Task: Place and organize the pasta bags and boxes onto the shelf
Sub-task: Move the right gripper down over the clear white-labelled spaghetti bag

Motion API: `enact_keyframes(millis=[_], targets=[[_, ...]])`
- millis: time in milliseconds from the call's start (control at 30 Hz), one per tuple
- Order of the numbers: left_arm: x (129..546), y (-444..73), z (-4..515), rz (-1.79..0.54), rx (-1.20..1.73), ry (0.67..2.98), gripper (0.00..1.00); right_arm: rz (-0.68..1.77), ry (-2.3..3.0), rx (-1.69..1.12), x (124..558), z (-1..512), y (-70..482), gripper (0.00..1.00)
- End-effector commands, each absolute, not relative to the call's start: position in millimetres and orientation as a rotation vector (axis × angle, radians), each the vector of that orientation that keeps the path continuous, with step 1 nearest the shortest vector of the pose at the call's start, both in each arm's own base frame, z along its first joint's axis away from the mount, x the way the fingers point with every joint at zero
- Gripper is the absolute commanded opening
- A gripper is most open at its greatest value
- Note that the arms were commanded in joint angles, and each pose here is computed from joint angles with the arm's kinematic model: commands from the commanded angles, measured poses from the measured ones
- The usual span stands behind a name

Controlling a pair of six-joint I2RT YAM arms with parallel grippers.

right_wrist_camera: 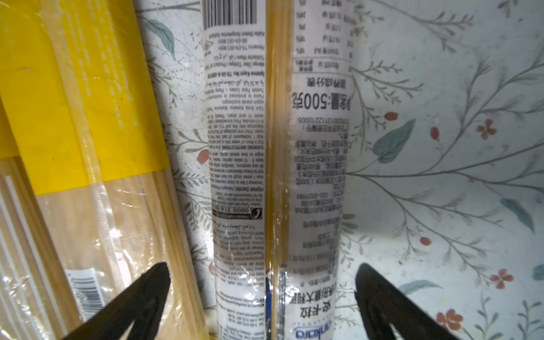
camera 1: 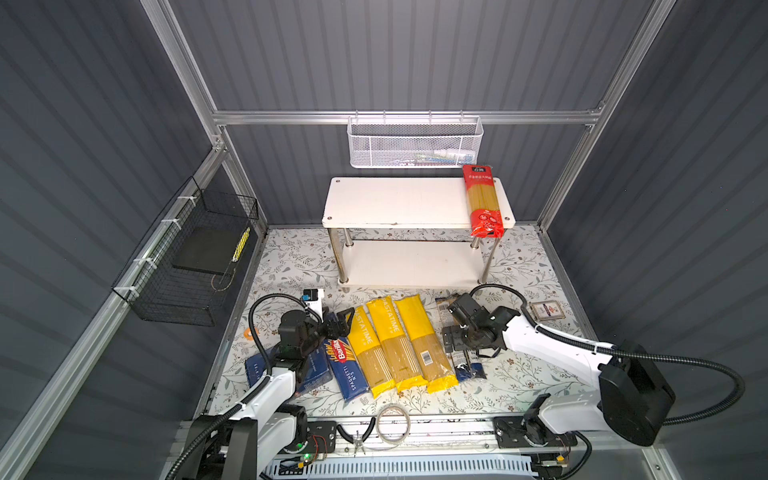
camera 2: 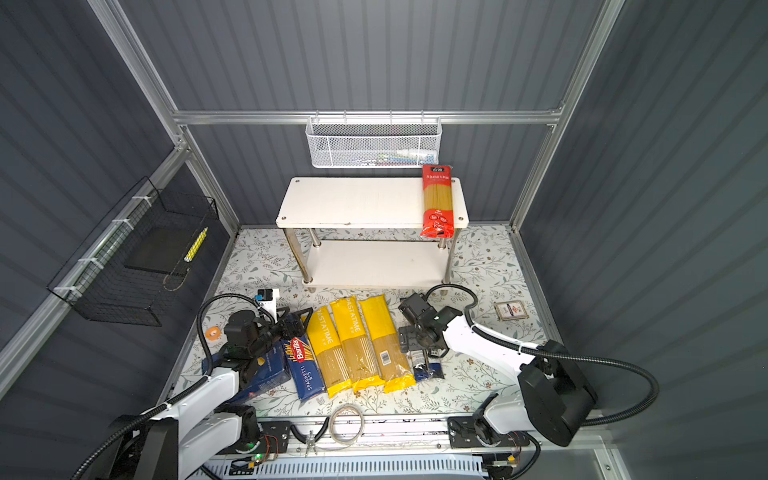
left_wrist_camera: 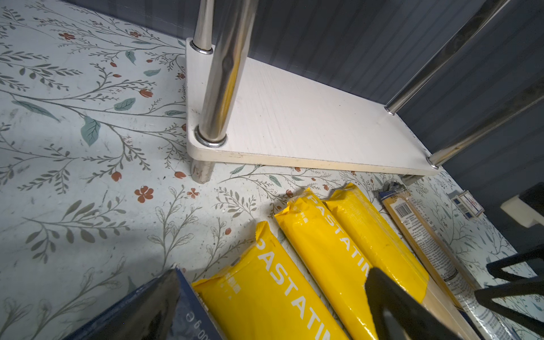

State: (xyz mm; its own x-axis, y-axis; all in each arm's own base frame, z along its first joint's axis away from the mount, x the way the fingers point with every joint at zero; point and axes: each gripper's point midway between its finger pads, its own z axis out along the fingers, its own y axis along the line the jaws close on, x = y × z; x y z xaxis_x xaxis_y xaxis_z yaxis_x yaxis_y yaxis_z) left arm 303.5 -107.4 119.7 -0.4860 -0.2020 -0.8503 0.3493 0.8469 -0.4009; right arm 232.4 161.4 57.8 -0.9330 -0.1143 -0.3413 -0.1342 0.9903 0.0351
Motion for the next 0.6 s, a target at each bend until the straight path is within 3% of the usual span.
enact_keyframes(millis=[0,567], targets=[[307,-113,134,-0.667,0.155,1.941,1.00,0.065,2.803,-0.187,230,52,158,0.99],[306,-112,133,-0.662,0.153,1.940,1.00,0.017,2.848,-0.165,225,27,151,0.99]])
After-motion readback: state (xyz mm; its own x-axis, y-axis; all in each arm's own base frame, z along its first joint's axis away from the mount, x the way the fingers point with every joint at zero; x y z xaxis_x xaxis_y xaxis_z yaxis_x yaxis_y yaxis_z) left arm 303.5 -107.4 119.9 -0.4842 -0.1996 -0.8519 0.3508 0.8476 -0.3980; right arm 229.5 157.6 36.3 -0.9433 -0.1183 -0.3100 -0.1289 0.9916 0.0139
